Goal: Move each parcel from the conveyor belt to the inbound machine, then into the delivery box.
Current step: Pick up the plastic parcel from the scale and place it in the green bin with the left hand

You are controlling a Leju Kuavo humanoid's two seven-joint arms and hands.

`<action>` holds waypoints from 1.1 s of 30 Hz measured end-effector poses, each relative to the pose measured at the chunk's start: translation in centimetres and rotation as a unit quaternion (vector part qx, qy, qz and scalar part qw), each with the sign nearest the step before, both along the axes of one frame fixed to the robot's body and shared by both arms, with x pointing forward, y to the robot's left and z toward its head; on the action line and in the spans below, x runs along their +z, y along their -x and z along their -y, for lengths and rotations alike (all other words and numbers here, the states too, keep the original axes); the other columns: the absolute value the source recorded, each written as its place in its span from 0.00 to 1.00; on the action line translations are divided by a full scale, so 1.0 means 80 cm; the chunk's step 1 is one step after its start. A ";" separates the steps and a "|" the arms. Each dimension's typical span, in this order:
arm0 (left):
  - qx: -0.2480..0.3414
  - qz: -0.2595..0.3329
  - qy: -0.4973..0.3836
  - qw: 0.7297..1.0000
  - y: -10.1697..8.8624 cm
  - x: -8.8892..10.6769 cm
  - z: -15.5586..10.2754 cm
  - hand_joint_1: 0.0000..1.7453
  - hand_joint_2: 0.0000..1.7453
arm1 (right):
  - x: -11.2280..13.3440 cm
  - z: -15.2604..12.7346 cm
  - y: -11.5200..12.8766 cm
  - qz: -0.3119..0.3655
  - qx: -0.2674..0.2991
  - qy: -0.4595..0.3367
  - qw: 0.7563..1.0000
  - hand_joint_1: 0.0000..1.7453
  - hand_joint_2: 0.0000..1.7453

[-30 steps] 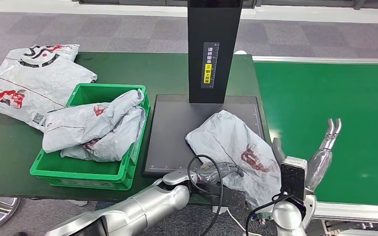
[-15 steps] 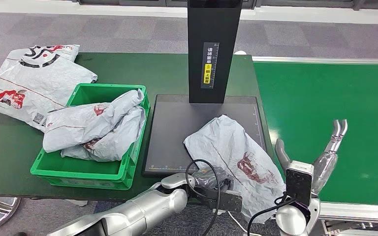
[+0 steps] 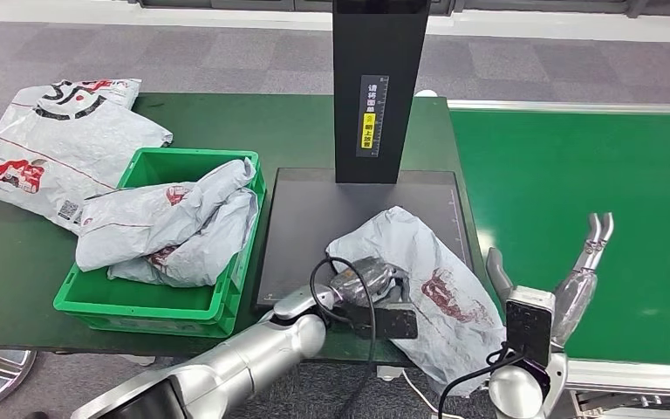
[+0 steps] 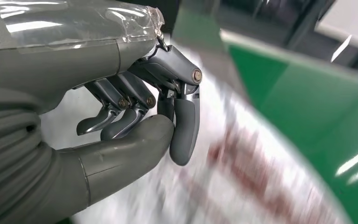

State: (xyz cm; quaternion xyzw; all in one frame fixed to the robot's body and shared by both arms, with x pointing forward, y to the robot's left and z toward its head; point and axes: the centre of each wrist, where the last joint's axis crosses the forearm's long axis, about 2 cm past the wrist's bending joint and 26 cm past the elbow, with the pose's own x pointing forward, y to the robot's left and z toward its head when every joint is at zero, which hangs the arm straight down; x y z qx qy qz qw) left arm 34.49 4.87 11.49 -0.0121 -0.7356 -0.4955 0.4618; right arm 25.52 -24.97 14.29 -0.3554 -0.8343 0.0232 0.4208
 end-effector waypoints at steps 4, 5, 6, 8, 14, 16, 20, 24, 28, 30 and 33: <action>0.018 0.041 0.036 0.998 -0.020 0.028 -0.004 1.00 1.00 | -0.001 0.000 0.001 -0.002 -0.001 0.002 1.000 0.00 1.00; 0.023 0.050 0.044 0.998 -0.024 0.035 -0.006 1.00 1.00 | -0.001 0.000 0.001 -0.002 -0.001 0.002 1.000 0.00 1.00; 0.028 0.057 0.052 0.997 -0.029 0.042 -0.009 1.00 1.00 | -0.001 0.000 0.001 -0.002 -0.001 0.002 1.000 0.00 1.00; 0.038 0.070 0.066 0.995 -0.036 0.053 -0.014 1.00 1.00 | -0.002 0.000 0.002 -0.003 -0.001 0.003 1.000 0.00 1.00; 0.058 0.092 0.096 0.989 -0.049 0.074 -0.028 0.29 1.00 | -0.002 0.000 0.003 -0.005 -0.001 0.004 1.000 0.00 1.00; 0.055 0.091 0.093 0.990 -0.050 0.076 -0.030 0.00 1.00 | -0.002 0.000 0.003 -0.006 0.001 0.005 1.000 0.00 1.00; 0.028 0.076 0.060 0.995 -0.048 0.071 -0.032 0.00 1.00 | -0.001 -0.001 0.002 -0.007 0.007 0.008 1.000 0.00 1.00; -0.004 0.059 0.021 0.998 -0.044 0.061 -0.030 0.00 1.00 | 0.002 -0.001 -0.001 -0.005 0.010 0.010 1.000 0.00 1.00; -0.023 0.044 -0.010 0.999 -0.038 0.049 -0.026 0.00 1.00 | 0.004 -0.001 -0.004 -0.001 0.010 0.011 1.000 0.00 1.00; -0.029 0.035 -0.022 0.999 -0.035 0.044 -0.023 0.00 1.00 | 0.005 -0.001 -0.004 0.000 0.010 0.011 1.000 0.00 1.00; -0.034 0.024 -0.039 0.998 -0.030 0.036 -0.018 0.00 1.00 | 0.005 -0.001 -0.004 0.000 0.009 0.010 1.000 0.00 1.00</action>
